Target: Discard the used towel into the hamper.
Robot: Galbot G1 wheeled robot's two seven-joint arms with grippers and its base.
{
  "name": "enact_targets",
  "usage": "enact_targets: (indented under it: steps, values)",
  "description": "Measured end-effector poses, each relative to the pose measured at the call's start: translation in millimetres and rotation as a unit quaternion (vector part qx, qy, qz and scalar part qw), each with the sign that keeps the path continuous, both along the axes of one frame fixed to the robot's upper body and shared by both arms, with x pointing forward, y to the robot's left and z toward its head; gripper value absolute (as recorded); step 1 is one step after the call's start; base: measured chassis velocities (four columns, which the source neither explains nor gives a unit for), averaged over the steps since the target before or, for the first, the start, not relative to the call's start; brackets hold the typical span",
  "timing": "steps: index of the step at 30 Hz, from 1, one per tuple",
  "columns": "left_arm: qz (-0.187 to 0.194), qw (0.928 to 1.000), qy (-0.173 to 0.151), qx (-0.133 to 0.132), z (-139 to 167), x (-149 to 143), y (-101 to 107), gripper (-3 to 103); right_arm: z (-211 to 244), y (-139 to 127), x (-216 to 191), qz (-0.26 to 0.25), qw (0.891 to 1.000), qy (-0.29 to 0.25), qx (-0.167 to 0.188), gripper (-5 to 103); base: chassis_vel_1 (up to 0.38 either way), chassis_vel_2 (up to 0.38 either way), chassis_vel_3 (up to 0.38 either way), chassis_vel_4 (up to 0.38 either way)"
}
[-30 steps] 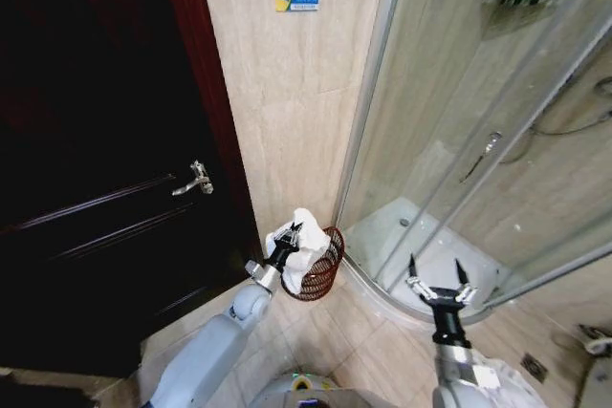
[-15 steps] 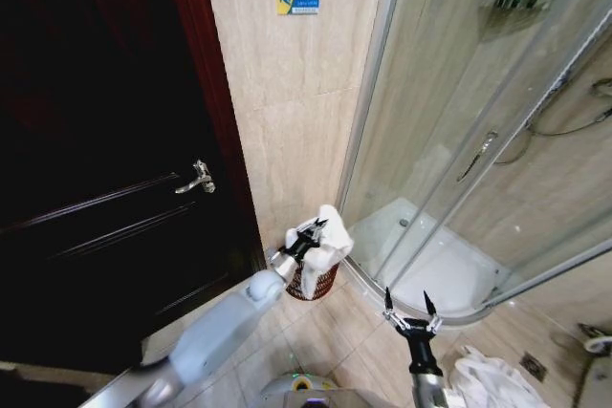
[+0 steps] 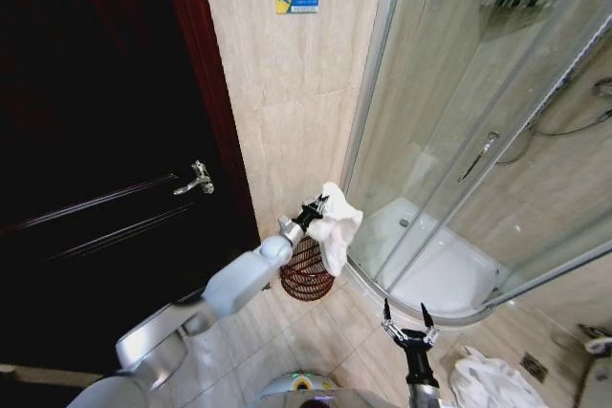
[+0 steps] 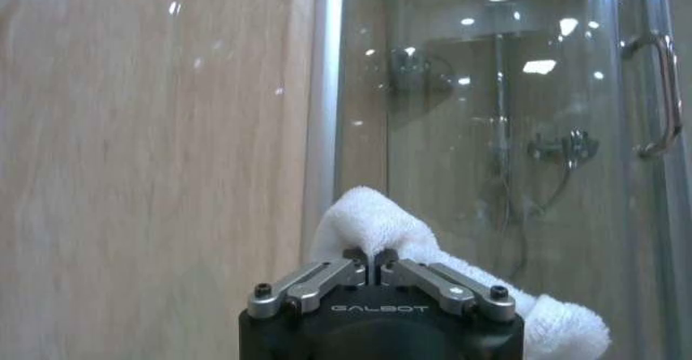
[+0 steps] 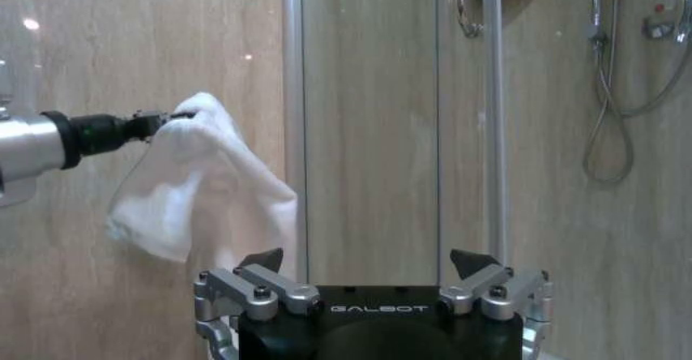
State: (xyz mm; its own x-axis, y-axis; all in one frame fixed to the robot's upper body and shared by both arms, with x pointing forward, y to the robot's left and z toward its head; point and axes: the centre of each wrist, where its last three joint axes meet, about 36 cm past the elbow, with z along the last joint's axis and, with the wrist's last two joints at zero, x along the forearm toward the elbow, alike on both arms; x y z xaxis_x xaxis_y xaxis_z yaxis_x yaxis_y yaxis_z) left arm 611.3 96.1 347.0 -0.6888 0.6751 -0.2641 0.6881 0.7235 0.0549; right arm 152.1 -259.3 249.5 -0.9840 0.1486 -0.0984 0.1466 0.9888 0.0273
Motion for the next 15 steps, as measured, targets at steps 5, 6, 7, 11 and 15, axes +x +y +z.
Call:
enact_targets:
  steps: [5, 6, 7, 11, 15]
  values:
    - [0.011, 0.9997, -0.021, -0.008, 20.3, 21.4, 10.6, 2, 4.4, -5.3, 2.2, -0.008, 1.0, -0.006, -0.002, 100, 0.0, 0.0, 0.0, 0.0]
    - [0.011, 0.9997, -0.021, -0.008, 20.3, 21.4, 10.6, 2, 4.4, -5.3, 2.2, -0.008, 1.0, -0.006, -0.002, 100, 0.0, 0.0, 0.0, 0.0]
    - [0.012, 0.9996, -0.024, -0.012, 24.0, 22.0, 12.9, 2, 4.5, -6.3, 1.8, -0.01, 1.0, -0.006, -0.002, 100, 0.0, 0.0, 0.0, 0.0]
    - [0.01, 0.9995, -0.024, -0.017, 27.5, 16.1, 20.1, 2, 5.1, -7.7, 2.0, -0.015, 1.0, -0.007, 0.0, 100, 0.0, 0.0, 0.0, 0.0]
    - [0.002, 0.9997, -0.011, -0.021, 14.3, -2.6, 22.2, 2, 5.7, -7.9, 3.2, -0.015, 1.0, -0.008, 0.0, 100, 0.0, 0.0, 0.0, 0.0]
